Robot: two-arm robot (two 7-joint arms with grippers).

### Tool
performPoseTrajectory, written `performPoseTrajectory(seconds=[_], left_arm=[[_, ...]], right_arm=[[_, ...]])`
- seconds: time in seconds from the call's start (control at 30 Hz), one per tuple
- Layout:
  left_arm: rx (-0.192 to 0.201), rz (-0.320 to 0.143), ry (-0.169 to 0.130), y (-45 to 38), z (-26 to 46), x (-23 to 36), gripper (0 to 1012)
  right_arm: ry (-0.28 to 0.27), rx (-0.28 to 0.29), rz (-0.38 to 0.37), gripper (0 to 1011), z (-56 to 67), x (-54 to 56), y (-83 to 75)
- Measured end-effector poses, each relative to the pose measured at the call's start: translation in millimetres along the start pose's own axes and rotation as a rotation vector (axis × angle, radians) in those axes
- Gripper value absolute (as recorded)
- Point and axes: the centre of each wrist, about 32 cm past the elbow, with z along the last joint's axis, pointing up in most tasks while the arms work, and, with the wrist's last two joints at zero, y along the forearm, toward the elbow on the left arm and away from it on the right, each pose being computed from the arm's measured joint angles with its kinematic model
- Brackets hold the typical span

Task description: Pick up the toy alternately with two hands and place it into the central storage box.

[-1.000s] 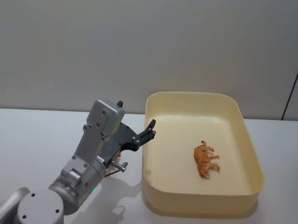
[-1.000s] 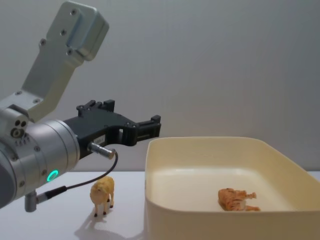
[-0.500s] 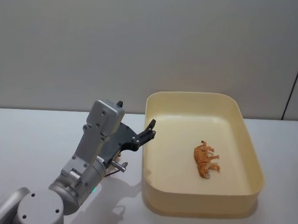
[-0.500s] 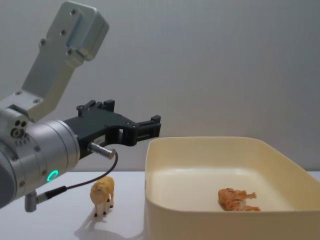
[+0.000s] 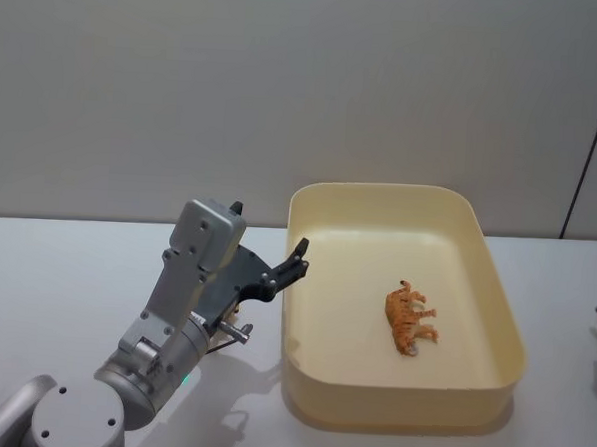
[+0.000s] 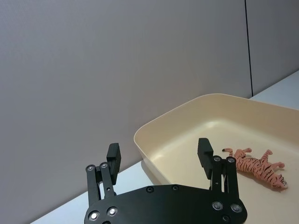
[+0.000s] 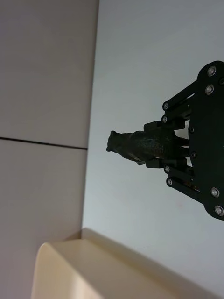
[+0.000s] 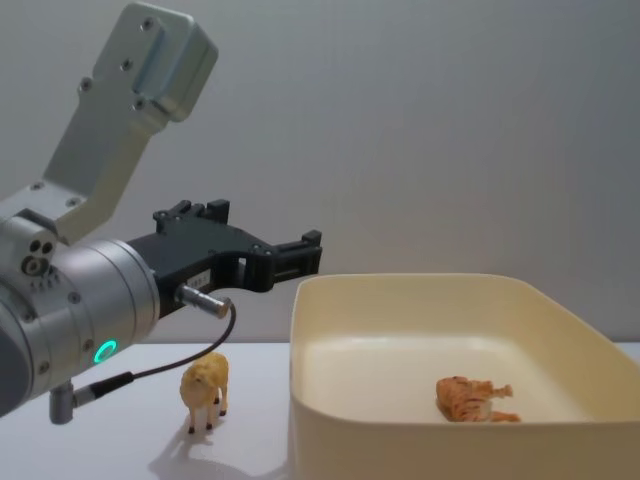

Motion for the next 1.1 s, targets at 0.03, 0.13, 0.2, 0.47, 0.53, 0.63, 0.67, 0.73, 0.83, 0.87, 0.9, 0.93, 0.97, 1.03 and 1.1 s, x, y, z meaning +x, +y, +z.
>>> performPoseTrajectory(seconds=[0.03, 0.13, 0.2, 0.47, 0.53, 0.63, 0.67, 0.73, 0.83, 0.87, 0.9, 0.93, 0.97, 1.03, 1.1], left_arm=[[0.0, 0.0, 0.0, 0.0, 0.0, 0.0, 1001], [0.0, 0.0, 0.0, 0.0, 0.0, 0.0, 1002], [0.0, 0.0, 0.0, 0.0, 0.0, 0.0, 1002], [0.0, 0.0, 0.0, 0.0, 0.0, 0.0, 1002], [0.0, 0.0, 0.0, 0.0, 0.0, 0.0, 1002], [0.0, 0.0, 0.0, 0.0, 0.0, 0.0, 1002], [0.0, 0.0, 0.0, 0.0, 0.0, 0.0, 1002], [0.0, 0.0, 0.0, 0.0, 0.0, 0.0, 1002], [0.0, 0.0, 0.0, 0.0, 0.0, 0.0, 1001], [0.0, 0.0, 0.0, 0.0, 0.0, 0.0, 1002], [0.0, 0.0, 0.0, 0.0, 0.0, 0.0, 1002], [0.0, 0.0, 0.0, 0.0, 0.0, 0.0, 1002], [0.0, 0.0, 0.0, 0.0, 0.0, 0.0, 1002], [0.0, 0.0, 0.0, 0.0, 0.0, 0.0, 1002], [0.0, 0.0, 0.0, 0.0, 0.0, 0.0, 1002]], right_arm=[[0.005, 0.008, 0.004, 298, 1.5, -0.9, 0.0], [0.026, 0.045, 0.025, 298, 9.9, -5.1, 0.5], [0.044, 0.073, 0.044, 297, 18.1, -9.3, 1.3], [0.092, 0.149, 0.13, 298, 46.8, -26.5, 6.0], [0.102, 0.164, 0.159, 298, 54.8, -33.3, 8.2], [0.11, 0.172, 0.199, 298, 63.4, -42.0, 11.4], [0.112, 0.174, 0.21, 298, 65.9, -44.9, 12.5], [0.111, 0.173, 0.236, 298, 71.3, -51.1, 14.9], [0.106, 0.166, 0.262, 298, 77.1, -59.2, 18.9], [0.103, 0.161, 0.269, 298, 78.1, -61.0, 19.9], [0.1, 0.157, 0.279, 297, 80.3, -65.0, 22.3], [0.098, 0.154, 0.284, 298, 81.3, -66.9, 23.4], [0.096, 0.152, 0.288, 298, 81.9, -68.3, 24.2], [0.093, 0.147, 0.296, 312, 83.4, -71.0, 25.9], [0.088, 0.142, 0.306, 374, 85.5, -74.7, 28.1]])
